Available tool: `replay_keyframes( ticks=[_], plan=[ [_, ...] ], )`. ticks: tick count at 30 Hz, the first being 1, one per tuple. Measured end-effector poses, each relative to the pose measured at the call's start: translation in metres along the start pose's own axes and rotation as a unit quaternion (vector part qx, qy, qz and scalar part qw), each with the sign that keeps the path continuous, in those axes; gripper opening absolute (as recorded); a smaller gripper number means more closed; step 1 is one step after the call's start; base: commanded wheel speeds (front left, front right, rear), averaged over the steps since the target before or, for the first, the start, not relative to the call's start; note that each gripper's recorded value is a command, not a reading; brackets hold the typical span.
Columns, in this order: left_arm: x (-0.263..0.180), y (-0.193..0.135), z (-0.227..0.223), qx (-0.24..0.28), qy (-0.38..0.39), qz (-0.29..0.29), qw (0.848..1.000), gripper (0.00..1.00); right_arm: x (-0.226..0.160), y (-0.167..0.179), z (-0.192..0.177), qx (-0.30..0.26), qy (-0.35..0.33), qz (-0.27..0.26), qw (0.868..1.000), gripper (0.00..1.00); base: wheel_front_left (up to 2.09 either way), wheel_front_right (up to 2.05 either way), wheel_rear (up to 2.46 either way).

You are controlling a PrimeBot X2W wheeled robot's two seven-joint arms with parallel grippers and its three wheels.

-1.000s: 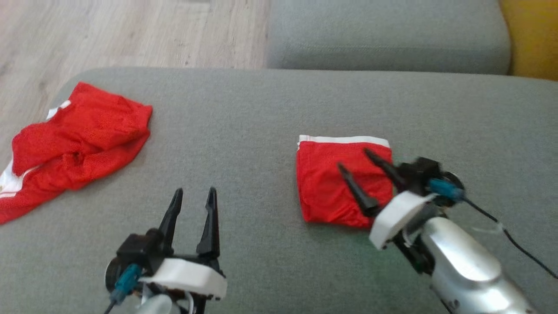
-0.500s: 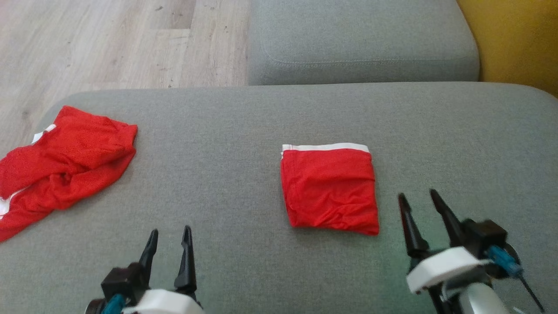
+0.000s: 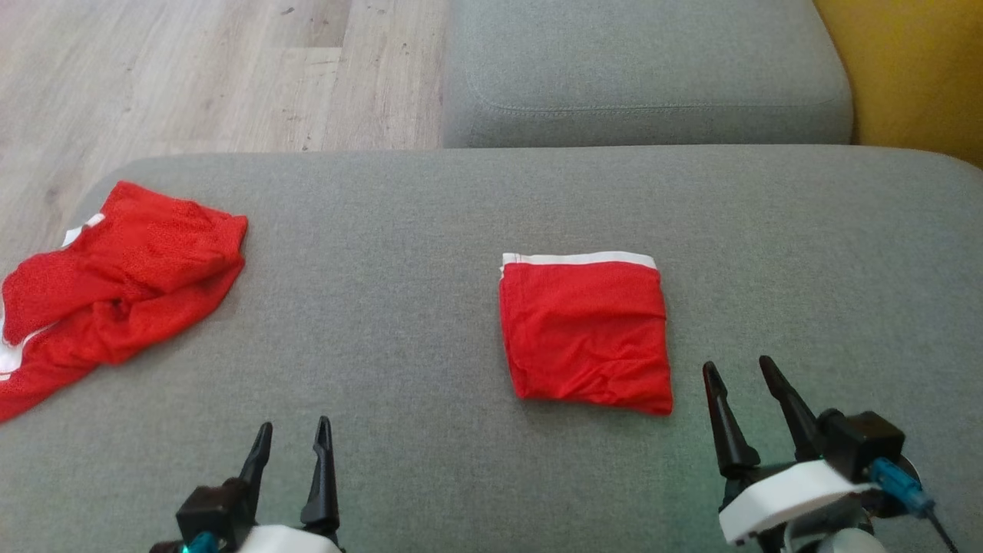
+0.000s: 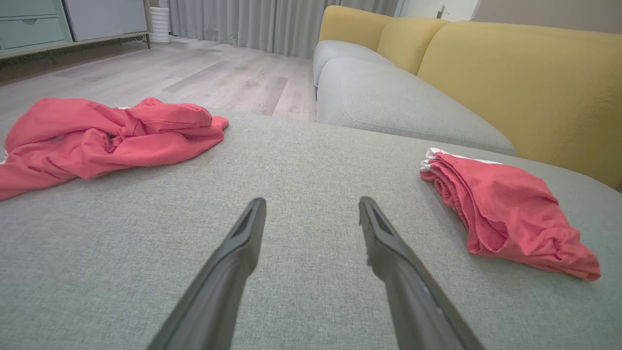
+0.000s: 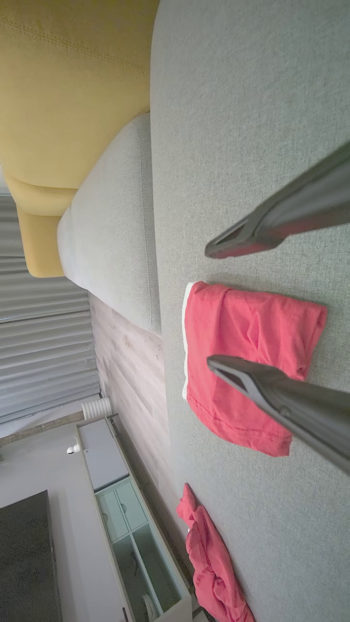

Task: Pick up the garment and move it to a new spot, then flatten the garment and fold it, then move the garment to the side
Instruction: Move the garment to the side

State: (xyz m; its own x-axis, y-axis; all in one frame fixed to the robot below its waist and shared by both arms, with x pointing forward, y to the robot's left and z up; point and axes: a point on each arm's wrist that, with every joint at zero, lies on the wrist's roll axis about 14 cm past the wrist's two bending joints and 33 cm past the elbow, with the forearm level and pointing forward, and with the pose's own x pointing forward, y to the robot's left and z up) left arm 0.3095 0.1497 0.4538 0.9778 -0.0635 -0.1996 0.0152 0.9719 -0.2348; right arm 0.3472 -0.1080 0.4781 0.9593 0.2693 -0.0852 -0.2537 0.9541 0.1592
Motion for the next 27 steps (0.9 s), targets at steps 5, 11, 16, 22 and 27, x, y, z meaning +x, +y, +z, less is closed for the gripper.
replay_keyframes(
  ticks=[5, 11, 16, 22, 27],
  plan=[
    [0.001, 0.003, 0.001, 0.003, -0.001, 0.001, 1.000, 1.00, 0.001, 0.001, 0.001, 0.000, 0.000, 0.002, 1.000, 1.00, 0.00, 0.00, 0.00],
    [0.001, 0.004, 0.001, 0.007, -0.002, 0.002, 1.000, 1.00, 0.002, -0.001, -0.003, -0.005, 0.014, -0.001, 1.000, 1.00, 0.00, 0.00, 0.00],
    [0.001, 0.005, 0.001, 0.016, -0.003, 0.003, 1.000, 1.00, 0.009, -0.012, -0.009, -0.004, 0.052, -0.014, 0.999, 1.00, 0.00, 0.00, 0.00],
    [0.005, 0.006, 0.009, 0.019, -0.014, 0.005, 1.000, 1.00, 0.058, -0.013, 0.015, -0.021, 0.100, -0.005, 0.995, 1.00, 0.00, 0.00, 0.00],
    [0.010, 0.012, 0.012, 0.022, -0.014, 0.018, 1.000, 1.00, 0.093, -0.010, 0.002, -0.040, 0.179, 0.006, 0.983, 1.00, 0.00, 0.00, 0.00]
  ],
)
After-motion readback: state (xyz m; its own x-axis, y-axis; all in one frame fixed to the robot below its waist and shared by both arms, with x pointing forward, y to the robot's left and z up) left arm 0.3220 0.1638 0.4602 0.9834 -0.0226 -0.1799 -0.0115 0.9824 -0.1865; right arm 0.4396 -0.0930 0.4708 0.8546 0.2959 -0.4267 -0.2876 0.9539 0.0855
